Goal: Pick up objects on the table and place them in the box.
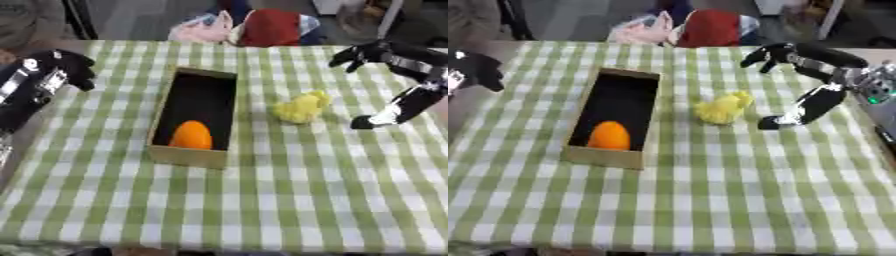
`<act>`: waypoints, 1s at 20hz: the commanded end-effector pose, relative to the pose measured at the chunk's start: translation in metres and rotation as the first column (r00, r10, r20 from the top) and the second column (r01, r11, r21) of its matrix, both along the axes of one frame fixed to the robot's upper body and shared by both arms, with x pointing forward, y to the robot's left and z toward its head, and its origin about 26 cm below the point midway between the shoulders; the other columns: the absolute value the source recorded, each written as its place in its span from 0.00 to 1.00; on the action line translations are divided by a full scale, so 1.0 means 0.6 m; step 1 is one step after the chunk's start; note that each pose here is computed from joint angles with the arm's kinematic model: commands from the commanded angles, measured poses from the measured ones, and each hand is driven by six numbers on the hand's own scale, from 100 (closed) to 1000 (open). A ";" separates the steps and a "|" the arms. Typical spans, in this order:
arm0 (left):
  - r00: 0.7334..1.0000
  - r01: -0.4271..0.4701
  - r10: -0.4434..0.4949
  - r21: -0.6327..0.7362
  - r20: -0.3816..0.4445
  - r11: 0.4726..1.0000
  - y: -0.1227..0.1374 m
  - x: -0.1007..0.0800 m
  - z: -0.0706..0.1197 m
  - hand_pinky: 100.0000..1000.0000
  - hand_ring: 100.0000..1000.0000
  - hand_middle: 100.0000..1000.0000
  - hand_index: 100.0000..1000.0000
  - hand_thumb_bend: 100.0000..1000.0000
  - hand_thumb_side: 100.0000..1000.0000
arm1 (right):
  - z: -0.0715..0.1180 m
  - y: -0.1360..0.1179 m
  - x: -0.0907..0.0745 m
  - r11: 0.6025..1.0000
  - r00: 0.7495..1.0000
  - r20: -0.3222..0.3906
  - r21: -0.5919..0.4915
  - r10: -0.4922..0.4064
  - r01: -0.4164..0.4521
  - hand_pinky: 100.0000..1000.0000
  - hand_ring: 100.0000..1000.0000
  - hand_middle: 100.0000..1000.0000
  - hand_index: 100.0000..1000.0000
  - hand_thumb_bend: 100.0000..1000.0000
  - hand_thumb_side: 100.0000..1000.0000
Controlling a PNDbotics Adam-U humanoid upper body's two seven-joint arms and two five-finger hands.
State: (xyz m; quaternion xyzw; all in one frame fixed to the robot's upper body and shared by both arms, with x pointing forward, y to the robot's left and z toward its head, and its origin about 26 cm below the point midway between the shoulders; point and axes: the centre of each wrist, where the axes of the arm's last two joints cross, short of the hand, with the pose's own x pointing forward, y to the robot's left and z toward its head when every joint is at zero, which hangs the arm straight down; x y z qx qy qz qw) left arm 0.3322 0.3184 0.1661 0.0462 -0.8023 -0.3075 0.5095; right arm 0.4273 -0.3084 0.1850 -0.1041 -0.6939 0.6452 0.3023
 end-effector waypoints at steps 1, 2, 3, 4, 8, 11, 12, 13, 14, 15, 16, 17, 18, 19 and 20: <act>1.000 -0.001 0.001 -0.007 0.027 1.000 0.003 -0.004 0.018 0.60 0.54 0.52 0.70 0.03 0.78 | 0.004 -0.006 0.020 0.999 0.999 0.040 -0.016 -0.033 0.033 0.75 0.95 0.82 0.91 0.55 0.37; 1.000 0.000 0.000 -0.010 0.026 1.000 0.002 -0.004 0.018 0.60 0.54 0.52 0.70 0.03 0.79 | -0.001 -0.005 0.026 0.999 0.998 0.041 -0.015 -0.043 0.044 0.75 0.95 0.82 0.90 0.54 0.37; 1.000 0.000 0.000 -0.013 0.025 1.000 0.002 -0.004 0.018 0.60 0.54 0.52 0.70 0.03 0.79 | -0.005 -0.004 0.032 0.998 0.998 0.046 -0.016 -0.053 0.053 0.75 0.94 0.82 0.90 0.53 0.36; 1.000 0.001 -0.001 -0.015 0.024 1.000 0.001 -0.004 0.017 0.60 0.54 0.52 0.70 0.03 0.79 | -0.010 -0.003 0.037 0.998 0.997 0.050 -0.013 -0.065 0.065 0.74 0.94 0.81 0.89 0.53 0.36; 1.000 0.003 -0.003 -0.022 0.018 1.000 0.000 -0.004 0.015 0.60 0.54 0.52 0.71 0.02 0.80 | -0.034 -0.002 0.054 0.993 0.992 0.041 -0.009 -0.118 0.118 0.73 0.93 0.79 0.88 0.52 0.35; 1.000 0.003 -0.002 -0.025 0.013 1.000 -0.001 -0.004 0.012 0.60 0.54 0.52 0.71 0.02 0.80 | -0.052 -0.002 0.064 0.988 0.988 0.027 -0.007 -0.154 0.154 0.73 0.92 0.78 0.86 0.51 0.34; 1.000 0.004 -0.003 -0.026 0.011 1.000 -0.001 -0.004 0.012 0.60 0.54 0.52 0.71 0.02 0.80 | -0.058 -0.002 0.067 0.986 0.986 0.020 -0.006 -0.165 0.165 0.73 0.92 0.77 0.86 0.52 0.34; 1.000 0.005 -0.005 -0.026 0.010 1.000 -0.001 -0.004 0.012 0.60 0.54 0.52 0.71 0.02 0.81 | -0.064 -0.001 0.069 0.985 0.985 0.016 -0.007 -0.173 0.173 0.73 0.92 0.77 0.85 0.51 0.34; 1.000 0.007 -0.007 -0.027 0.009 1.000 -0.002 -0.004 0.011 0.61 0.54 0.52 0.71 0.02 0.81 | -0.069 -0.001 0.071 0.984 0.984 0.011 -0.010 -0.179 0.180 0.73 0.92 0.77 0.85 0.51 0.34; 1.000 0.008 -0.008 -0.026 0.008 1.000 -0.002 -0.004 0.011 0.61 0.54 0.52 0.71 0.02 0.81 | -0.074 0.000 0.072 0.983 0.983 0.008 -0.012 -0.185 0.185 0.73 0.92 0.77 0.85 0.51 0.35; 1.000 0.009 -0.009 -0.026 0.007 1.000 -0.002 -0.004 0.010 0.61 0.54 0.53 0.71 0.01 0.81 | -0.079 0.001 0.073 0.982 0.982 0.004 -0.014 -0.189 0.189 0.72 0.91 0.76 0.84 0.52 0.34; 1.000 0.010 -0.010 -0.026 0.005 1.000 -0.002 -0.004 0.010 0.61 0.54 0.53 0.71 0.01 0.82 | -0.083 0.002 0.074 0.981 0.981 0.000 -0.017 -0.193 0.193 0.72 0.91 0.75 0.84 0.51 0.35; 1.000 0.011 -0.011 -0.025 0.003 1.000 -0.002 -0.003 0.009 0.61 0.54 0.53 0.71 0.01 0.82 | -0.088 0.003 0.075 0.980 0.981 -0.005 -0.022 -0.196 0.196 0.72 0.91 0.75 0.83 0.51 0.35; 1.000 0.012 -0.012 -0.025 0.001 1.000 -0.003 -0.003 0.009 0.61 0.54 0.53 0.71 0.01 0.82 | -0.092 0.004 0.076 0.980 0.980 -0.007 -0.027 -0.198 0.198 0.72 0.91 0.74 0.83 0.51 0.35; 1.000 0.014 -0.014 -0.024 0.000 1.000 -0.003 -0.003 0.008 0.61 0.54 0.53 0.71 0.01 0.82 | -0.097 0.005 0.076 0.980 0.980 -0.009 -0.033 -0.197 0.197 0.72 0.90 0.73 0.81 0.51 0.36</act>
